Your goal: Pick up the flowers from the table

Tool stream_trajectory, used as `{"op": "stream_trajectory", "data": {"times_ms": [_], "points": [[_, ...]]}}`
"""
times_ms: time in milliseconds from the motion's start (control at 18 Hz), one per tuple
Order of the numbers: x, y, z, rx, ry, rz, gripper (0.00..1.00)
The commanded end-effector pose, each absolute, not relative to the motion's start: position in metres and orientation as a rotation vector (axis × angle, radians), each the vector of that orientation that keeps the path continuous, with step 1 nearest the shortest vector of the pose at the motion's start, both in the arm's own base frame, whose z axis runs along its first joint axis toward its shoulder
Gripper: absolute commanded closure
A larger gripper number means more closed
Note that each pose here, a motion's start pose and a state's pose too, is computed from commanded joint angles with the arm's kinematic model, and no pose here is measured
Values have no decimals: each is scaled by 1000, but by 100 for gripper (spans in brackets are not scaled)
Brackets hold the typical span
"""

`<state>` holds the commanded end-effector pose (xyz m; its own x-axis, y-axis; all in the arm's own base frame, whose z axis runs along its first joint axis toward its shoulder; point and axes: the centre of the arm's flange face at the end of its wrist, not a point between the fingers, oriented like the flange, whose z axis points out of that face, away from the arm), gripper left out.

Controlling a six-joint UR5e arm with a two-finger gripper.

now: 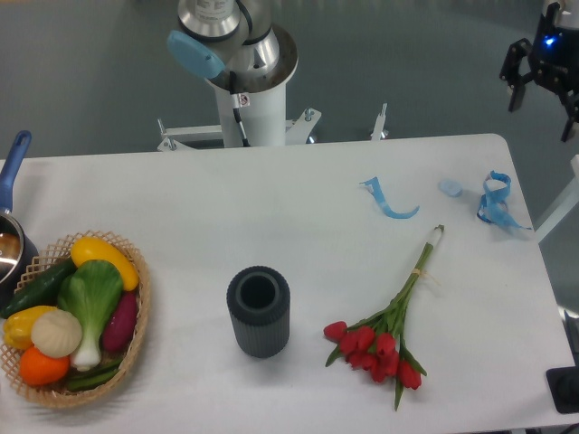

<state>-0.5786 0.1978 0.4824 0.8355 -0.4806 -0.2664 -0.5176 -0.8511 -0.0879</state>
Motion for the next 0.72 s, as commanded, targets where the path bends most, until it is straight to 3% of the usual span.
{"op": "stream_trajectory", "data": {"times_ms": [278,500,722], "points": [[-570,206,482,-2869,777,349,0],[-562,206,455,-2878,691,277,0],[-545,241,427,-2904,476,248,0]]}}
